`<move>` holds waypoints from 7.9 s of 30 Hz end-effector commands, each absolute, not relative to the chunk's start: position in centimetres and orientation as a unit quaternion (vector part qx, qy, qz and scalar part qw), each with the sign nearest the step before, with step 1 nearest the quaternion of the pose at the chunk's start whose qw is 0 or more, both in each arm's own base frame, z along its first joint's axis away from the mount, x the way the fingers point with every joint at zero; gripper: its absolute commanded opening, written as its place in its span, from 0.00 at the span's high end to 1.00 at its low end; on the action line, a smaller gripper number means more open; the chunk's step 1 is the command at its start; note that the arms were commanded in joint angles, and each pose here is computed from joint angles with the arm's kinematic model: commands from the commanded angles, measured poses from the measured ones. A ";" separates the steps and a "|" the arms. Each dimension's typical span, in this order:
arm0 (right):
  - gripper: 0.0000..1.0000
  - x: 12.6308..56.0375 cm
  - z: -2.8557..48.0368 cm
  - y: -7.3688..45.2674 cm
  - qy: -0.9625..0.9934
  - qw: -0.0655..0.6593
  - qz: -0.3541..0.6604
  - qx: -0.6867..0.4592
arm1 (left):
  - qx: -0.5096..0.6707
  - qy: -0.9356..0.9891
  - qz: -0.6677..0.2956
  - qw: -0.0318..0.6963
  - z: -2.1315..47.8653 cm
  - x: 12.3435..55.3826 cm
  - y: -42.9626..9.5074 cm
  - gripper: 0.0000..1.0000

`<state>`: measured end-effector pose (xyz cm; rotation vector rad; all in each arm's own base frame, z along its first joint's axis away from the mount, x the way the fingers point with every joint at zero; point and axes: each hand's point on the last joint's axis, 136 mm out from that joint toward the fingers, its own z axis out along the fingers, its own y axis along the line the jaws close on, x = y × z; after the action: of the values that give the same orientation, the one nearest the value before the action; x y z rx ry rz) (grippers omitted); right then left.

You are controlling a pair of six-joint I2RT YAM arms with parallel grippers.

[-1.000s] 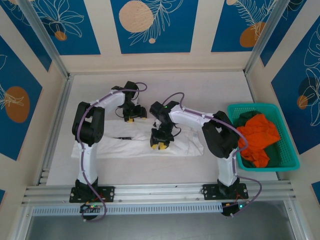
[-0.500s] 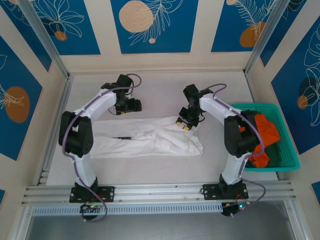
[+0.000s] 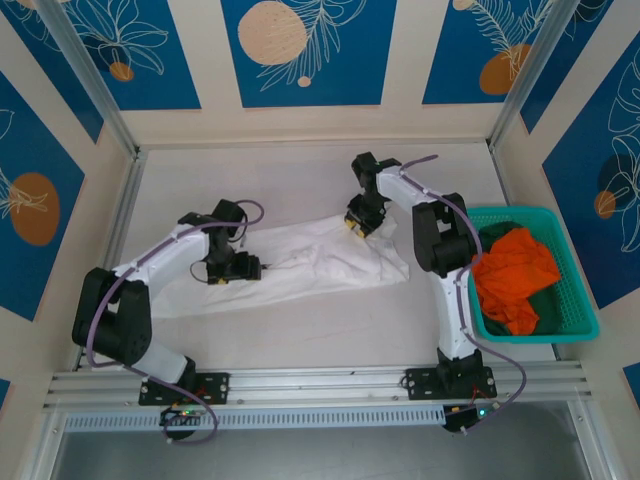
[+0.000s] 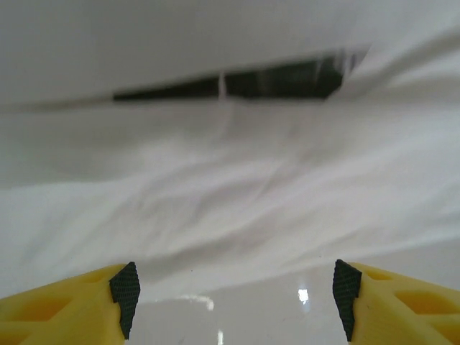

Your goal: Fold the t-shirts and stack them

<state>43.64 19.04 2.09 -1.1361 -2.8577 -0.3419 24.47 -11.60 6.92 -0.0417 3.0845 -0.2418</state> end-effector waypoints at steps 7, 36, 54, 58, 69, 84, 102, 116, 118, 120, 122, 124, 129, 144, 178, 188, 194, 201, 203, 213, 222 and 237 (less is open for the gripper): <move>0.62 57.3 -1.3 23.1 -0.909 -0.079 -0.212 -0.350 | 0.005 0.995 -0.099 -0.023 6.4 21.9 -12.0 0.27; 0.35 35.8 17.1 11.2 -0.919 -0.180 -0.164 -0.311 | 0.053 0.980 -0.146 -0.120 2.4 20.4 -22.6 0.28; 0.39 19.1 14.3 12.7 -0.933 -0.122 -0.242 -0.236 | -0.055 0.998 -0.032 0.012 9.2 26.1 -16.5 0.51; 0.40 16.5 14.3 12.2 -0.933 -0.120 -0.247 -0.232 | -0.071 0.997 -0.020 -0.008 7.3 26.4 -12.6 0.53; 0.39 15.1 14.1 12.2 -0.926 -0.128 -0.252 -0.250 | -0.064 0.994 -0.048 -0.070 0.6 25.0 -10.8 0.54; 0.38 16.1 13.7 11.7 -0.940 -0.117 -0.215 -0.236 | -0.066 0.987 -0.124 -0.074 0.5 20.5 -25.2 0.51; 0.38 17.7 11.9 6.4 -0.924 -0.102 -0.143 -0.340 | -0.091 0.955 -0.270 -0.083 6.3 17.5 -49.1 0.38; 0.43 18.8 9.7 12.5 -0.933 -0.009 -0.226 -0.280 | 0.028 0.975 -0.220 -0.028 13.9 23.8 -31.6 0.26; 0.43 16.9 9.0 13.4 -0.942 0.042 -0.205 -0.263 | 0.044 0.972 -0.222 -0.067 12.4 21.8 -29.3 0.30; 0.42 14.5 8.3 14.5 -0.947 0.096 -0.183 -0.244 | 0.045 0.967 -0.224 -0.112 10.7 19.1 -27.2 0.33; 0.42 12.0 7.6 15.9 -0.949 0.144 -0.170 -0.222 | 0.059 0.963 -0.221 -0.141 9.1 16.6 -25.5 0.35; 0.42 10.1 6.6 16.8 -0.953 0.159 -0.159 -0.204 | 0.068 0.961 -0.213 -0.164 7.8 14.7 -24.1 0.36; 0.50 7.6 4.0 16.7 -0.950 0.168 -0.144 -0.221 | 0.074 0.950 -0.232 -0.197 5.9 12.0 -23.2 0.37; 0.57 7.1 2.7 17.6 -0.952 0.155 -0.194 -0.177 | 0.098 0.939 -0.238 -0.227 3.2 10.5 -23.9 0.38; 0.81 7.3 2.2 16.5 -0.952 0.182 -0.151 -0.192 | 0.133 0.940 -0.226 -0.220 1.2 9.8 -26.1 0.57; 0.78 7.1 2.2 16.7 -0.949 0.188 -0.162 -0.196 | 0.145 0.937 -0.223 -0.228 1.1 8.4 -27.0 0.57; 0.82 7.1 2.4 16.9 -0.949 0.189 -0.168 -0.191 | 0.138 0.937 -0.232 -0.219 1.0 8.2 -27.9 0.66; 0.93 6.9 2.2 15.6 -0.950 0.185 -0.147 -0.204 | 0.139 0.955 -0.183 -0.185 -0.1 9.6 -27.4 1.00; 0.95 6.7 2.1 14.9 -0.948 0.185 -0.140 -0.216 | 0.144 0.961 -0.155 -0.176 -0.4 9.8 -26.3 1.00; 1.00 6.0 1.7 12.8 -0.926 0.174 -0.144 -0.301 | 0.153 0.973 -0.108 -0.138 -0.5 9.6 -22.4 1.00; 1.00 6.7 3.0 13.1 -0.926 0.174 -0.151 -0.298 | 0.160 0.967 -0.135 -0.147 1.0 9.4 -23.6 1.00; 1.00 7.9 3.1 13.0 -0.923 0.178 -0.141 -0.309 | 0.178 0.960 -0.137 -0.165 1.0 9.1 -23.6 1.00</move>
<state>7.96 13.04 2.34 -0.8743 -2.6271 -0.4134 9.41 -25.03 1.66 0.6181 3.3353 -0.5916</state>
